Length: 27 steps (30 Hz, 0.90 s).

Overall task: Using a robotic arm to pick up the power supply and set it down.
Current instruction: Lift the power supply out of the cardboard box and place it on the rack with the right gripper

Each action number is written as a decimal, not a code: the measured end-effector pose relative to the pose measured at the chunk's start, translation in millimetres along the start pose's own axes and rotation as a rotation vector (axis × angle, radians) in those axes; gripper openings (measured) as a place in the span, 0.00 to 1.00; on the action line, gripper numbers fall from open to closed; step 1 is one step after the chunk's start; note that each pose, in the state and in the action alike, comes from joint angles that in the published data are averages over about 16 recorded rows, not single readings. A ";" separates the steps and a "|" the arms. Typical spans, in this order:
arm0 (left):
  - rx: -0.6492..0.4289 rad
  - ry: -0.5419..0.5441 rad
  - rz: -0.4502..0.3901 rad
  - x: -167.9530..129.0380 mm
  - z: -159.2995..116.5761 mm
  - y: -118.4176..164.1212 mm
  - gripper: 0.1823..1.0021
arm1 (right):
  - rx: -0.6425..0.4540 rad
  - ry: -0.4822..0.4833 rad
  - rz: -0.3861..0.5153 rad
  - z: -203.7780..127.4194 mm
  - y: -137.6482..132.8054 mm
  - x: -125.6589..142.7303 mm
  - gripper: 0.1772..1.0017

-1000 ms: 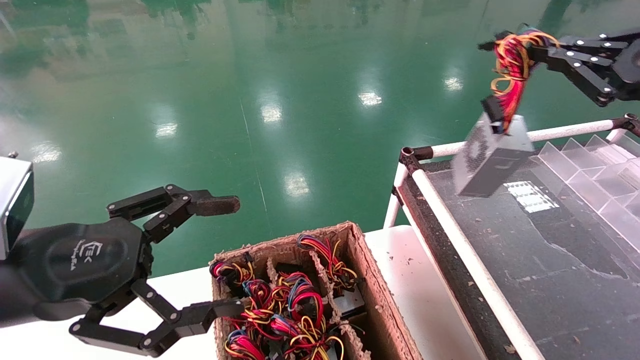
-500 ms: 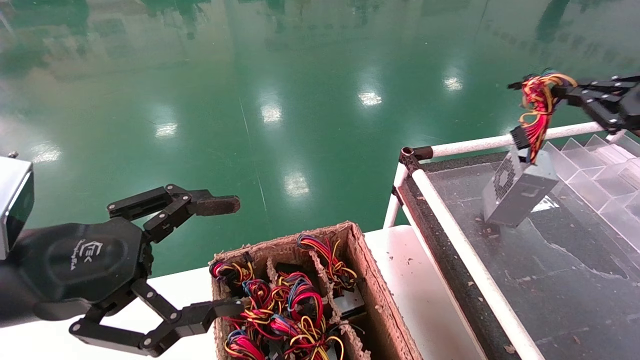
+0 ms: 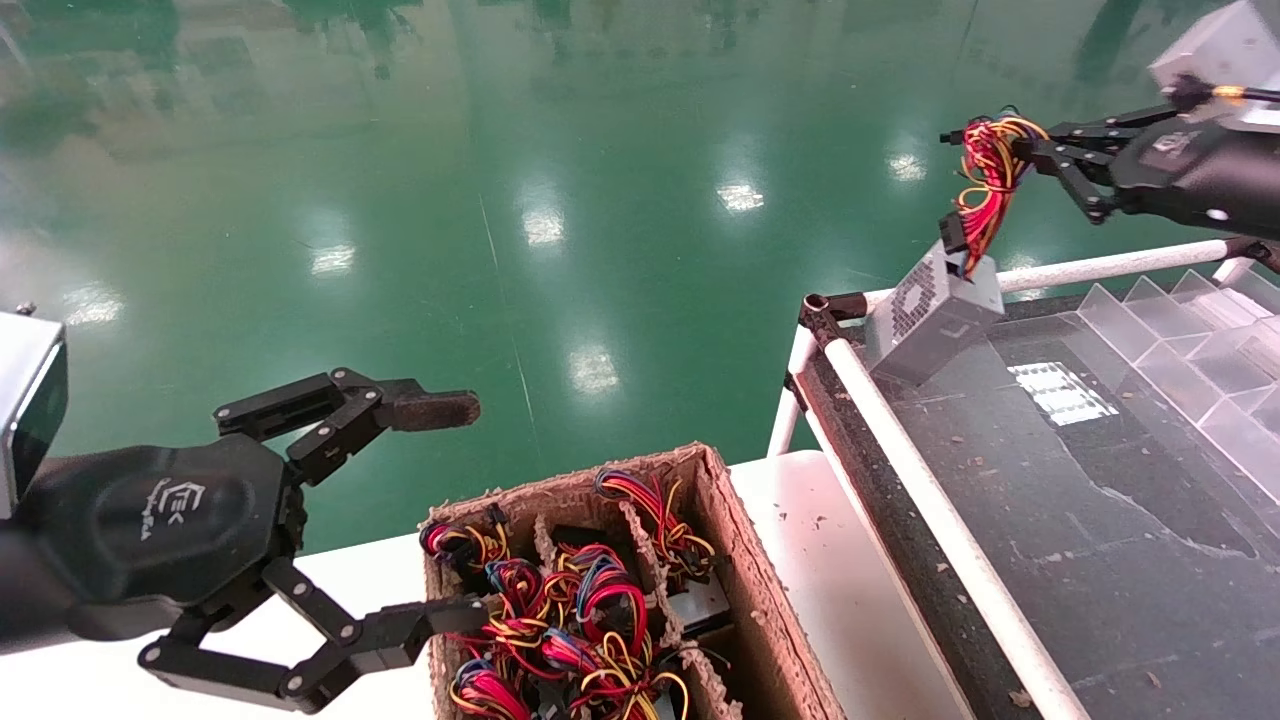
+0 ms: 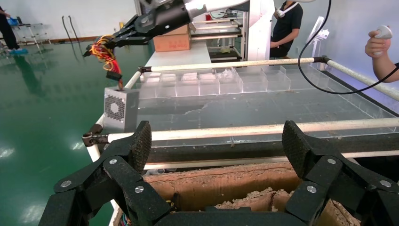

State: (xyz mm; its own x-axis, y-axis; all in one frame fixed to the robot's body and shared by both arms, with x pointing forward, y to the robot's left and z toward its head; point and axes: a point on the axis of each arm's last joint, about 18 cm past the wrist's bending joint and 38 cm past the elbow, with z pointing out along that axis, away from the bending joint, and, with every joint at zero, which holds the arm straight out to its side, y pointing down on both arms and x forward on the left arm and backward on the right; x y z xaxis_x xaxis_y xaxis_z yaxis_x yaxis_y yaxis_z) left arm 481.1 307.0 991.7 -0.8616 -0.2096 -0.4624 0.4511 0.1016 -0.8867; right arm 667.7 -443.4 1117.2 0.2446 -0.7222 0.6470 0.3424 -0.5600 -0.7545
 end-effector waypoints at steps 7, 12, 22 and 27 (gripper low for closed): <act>0.000 0.000 0.000 0.0 0.0 0.0 1.00 | -0.011 -0.001 -0.015 23.2 -9.6 -8.5 0.04; 0.000 0.000 0.000 0.0 0.0 0.0 1.00 | -0.003 -0.035 -0.024 30.1 -15.2 -17.2 0.04; 0.000 0.000 0.000 0.0 0.0 0.0 1.00 | 0.024 -0.122 -0.041 33.8 -23.3 -34.6 0.04; 0.000 0.000 0.000 0.0 0.0 0.0 1.00 | 0.033 -0.150 -0.045 33.7 -25.1 -39.8 0.04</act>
State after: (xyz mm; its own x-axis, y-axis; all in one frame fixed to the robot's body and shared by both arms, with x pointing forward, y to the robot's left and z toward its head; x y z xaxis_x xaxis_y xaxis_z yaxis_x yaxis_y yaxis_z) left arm 481.1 307.0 991.7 -0.8616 -0.2096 -0.4624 0.4511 0.1016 -0.8867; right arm 679.9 -386.8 1114.1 0.3601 -0.6269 0.6909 0.3847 -0.5749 -0.7221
